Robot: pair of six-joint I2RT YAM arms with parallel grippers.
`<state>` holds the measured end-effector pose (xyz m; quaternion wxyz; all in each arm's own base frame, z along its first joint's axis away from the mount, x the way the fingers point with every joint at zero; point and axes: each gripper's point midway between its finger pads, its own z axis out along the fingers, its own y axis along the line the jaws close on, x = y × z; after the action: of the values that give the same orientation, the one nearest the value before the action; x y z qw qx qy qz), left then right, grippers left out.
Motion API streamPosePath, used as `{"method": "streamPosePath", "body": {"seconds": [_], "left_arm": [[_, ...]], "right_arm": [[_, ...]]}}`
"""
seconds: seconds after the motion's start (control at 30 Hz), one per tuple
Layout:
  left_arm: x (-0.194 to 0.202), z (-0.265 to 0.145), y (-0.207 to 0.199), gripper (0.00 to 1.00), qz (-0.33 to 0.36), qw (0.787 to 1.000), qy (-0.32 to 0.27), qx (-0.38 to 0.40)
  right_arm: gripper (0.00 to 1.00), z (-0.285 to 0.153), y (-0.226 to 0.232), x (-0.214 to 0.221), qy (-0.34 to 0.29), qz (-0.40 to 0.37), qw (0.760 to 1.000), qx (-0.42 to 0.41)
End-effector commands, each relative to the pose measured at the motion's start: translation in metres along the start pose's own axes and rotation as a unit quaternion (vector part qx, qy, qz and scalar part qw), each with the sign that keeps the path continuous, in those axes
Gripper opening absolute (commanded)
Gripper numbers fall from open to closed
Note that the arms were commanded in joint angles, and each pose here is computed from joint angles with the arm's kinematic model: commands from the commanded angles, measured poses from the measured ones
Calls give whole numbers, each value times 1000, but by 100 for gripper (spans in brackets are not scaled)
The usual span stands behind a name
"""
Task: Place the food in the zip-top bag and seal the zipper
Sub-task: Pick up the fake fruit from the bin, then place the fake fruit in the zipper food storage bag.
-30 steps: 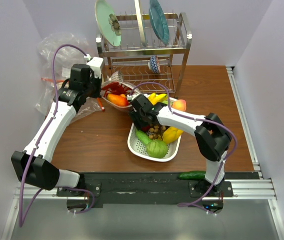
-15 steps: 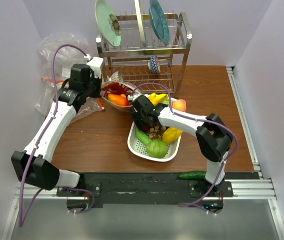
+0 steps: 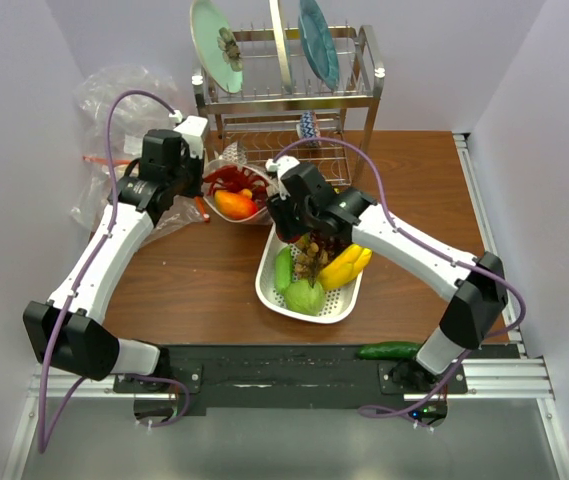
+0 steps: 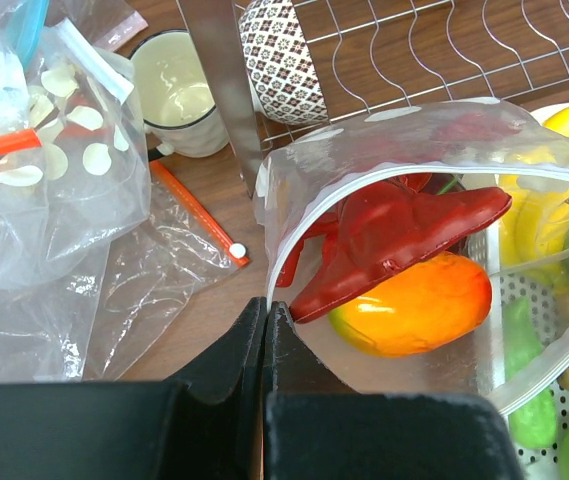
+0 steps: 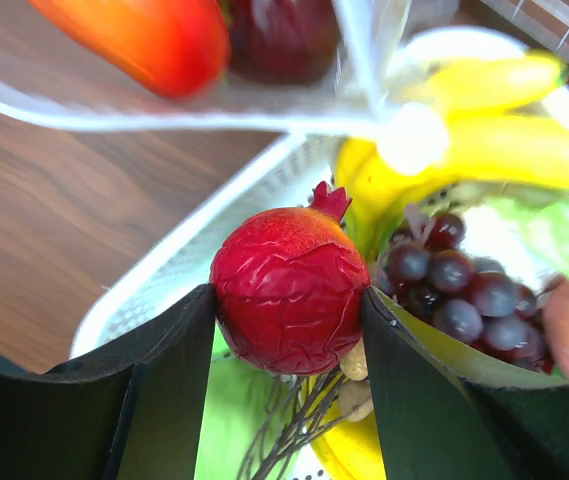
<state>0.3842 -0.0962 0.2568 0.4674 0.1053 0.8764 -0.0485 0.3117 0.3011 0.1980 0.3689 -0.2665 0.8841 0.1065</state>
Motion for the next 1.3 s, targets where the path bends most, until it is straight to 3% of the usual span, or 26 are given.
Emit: {"method": "streamPosePath", "body": {"seconds": [0.0, 0.27, 0.63, 0.8, 0.93, 1.13, 1.27], "left_arm": [[-20, -7, -2, 0, 6, 999, -40, 6], [-21, -8, -2, 0, 4, 999, -40, 7], [-22, -10, -1, 0, 5, 999, -41, 5], [-23, -11, -2, 0, 5, 999, -42, 6], [-21, -8, -2, 0, 5, 999, -39, 7], [-21, -8, -2, 0, 4, 999, -39, 6], [-21, -8, -1, 0, 5, 999, -37, 3]], "right_arm": [[54, -38, 5, -39, -43, 3, 999, -29], [53, -57, 23, -95, -106, 2, 992, -75], [53, -25, 37, -128, -117, -22, 989, -86], [53, 2, 24, -130, -115, -33, 992, -39], [73, 13, 12, -133, -115, -37, 993, -1], [84, 9, 8, -137, -125, -38, 991, 11], [85, -9, 3, -142, -137, -40, 990, 17]]}}
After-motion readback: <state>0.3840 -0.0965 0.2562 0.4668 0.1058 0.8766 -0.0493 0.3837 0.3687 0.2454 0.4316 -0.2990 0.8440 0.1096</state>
